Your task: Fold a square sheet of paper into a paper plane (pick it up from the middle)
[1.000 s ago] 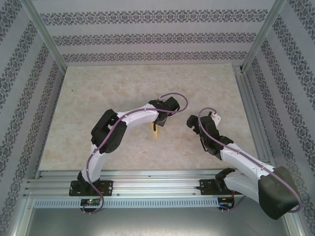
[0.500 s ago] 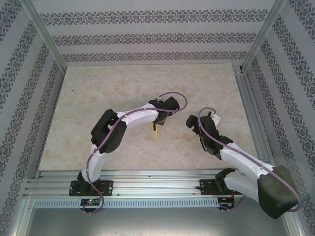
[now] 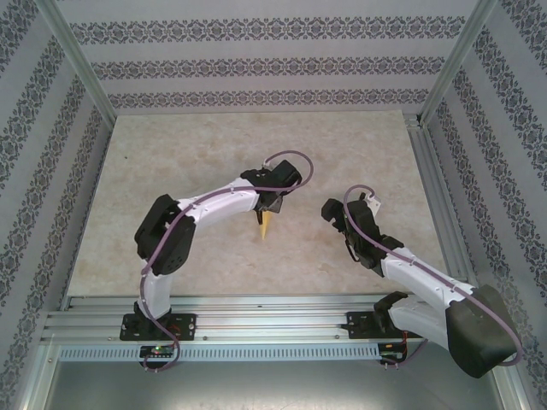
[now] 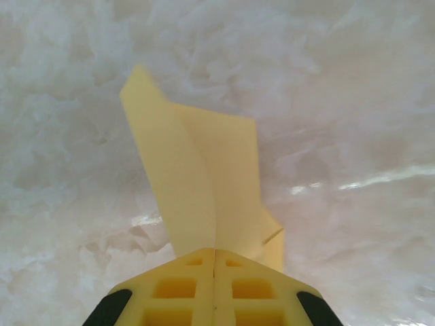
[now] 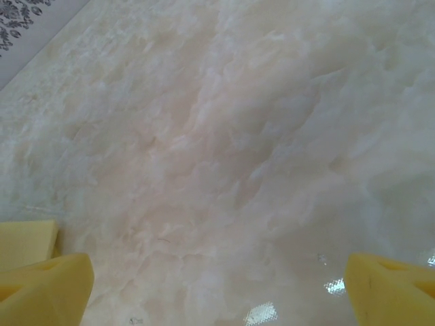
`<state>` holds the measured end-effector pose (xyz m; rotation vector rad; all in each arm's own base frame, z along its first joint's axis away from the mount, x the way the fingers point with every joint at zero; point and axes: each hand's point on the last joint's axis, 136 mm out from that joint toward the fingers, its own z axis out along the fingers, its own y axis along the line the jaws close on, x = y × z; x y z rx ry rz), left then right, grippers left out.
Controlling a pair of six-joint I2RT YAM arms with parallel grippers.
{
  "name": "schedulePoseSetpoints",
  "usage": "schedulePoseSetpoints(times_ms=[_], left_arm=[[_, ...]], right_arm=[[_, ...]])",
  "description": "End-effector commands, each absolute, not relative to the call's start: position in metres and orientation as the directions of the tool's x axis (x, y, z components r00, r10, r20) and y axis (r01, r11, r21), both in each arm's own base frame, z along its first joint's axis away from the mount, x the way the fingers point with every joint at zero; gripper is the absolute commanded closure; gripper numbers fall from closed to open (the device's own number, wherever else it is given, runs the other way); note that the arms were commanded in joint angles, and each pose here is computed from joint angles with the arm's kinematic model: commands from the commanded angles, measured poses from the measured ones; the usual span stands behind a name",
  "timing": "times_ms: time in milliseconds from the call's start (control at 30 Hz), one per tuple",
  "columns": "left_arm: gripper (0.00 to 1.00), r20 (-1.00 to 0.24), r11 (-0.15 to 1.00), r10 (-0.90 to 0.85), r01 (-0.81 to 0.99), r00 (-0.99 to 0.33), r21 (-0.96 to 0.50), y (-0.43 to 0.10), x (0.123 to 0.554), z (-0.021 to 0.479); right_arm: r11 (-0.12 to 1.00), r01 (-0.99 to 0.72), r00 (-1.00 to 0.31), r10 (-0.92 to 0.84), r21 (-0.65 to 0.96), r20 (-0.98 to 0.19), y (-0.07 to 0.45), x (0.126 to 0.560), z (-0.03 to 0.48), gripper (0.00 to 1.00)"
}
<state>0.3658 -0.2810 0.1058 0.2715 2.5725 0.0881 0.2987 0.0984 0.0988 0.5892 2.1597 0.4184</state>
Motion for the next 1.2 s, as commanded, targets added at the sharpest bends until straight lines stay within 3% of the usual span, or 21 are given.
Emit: schedulePoseSetpoints(times_ms=[0,200,433,833,1167], left_arm=[[1.0,-0.622,0.975,0.137,0.215,-0.771,-0.052,-0.3,0.372,0.154],[1.0,-0.633,0.906,0.019,0.281,-0.774,-0.316,-0.316,0.371,0.176],[1.0,-0.522,0.777,-0.137,0.235,-0.842,-0.583,-0.32,0.379,0.145],[1.0,-0.422,0.744,-0.226,0.124,-0.878,-0.656,-0.306,0.374,0.087],[1.0,-0.393,0.752,-0.303,0.036,-0.868,-0.658,-0.275,0.363,0.066]], right_arm=[[0.811,0.232,-0.526,0.568,0.537,-0.633,0.107,0.308,0.114,0.05],[0.813,0.181,-0.578,0.544,0.554,-0.609,0.123,0.312,0.126,0.08],[0.806,0.116,-0.63,0.511,0.58,-0.584,0.152,0.315,0.132,0.17],[0.842,0.073,-0.752,0.399,0.535,-0.525,0.238,0.313,0.107,0.46],[0.861,0.061,-0.79,0.35,0.504,-0.502,0.28,0.307,0.09,0.53]])
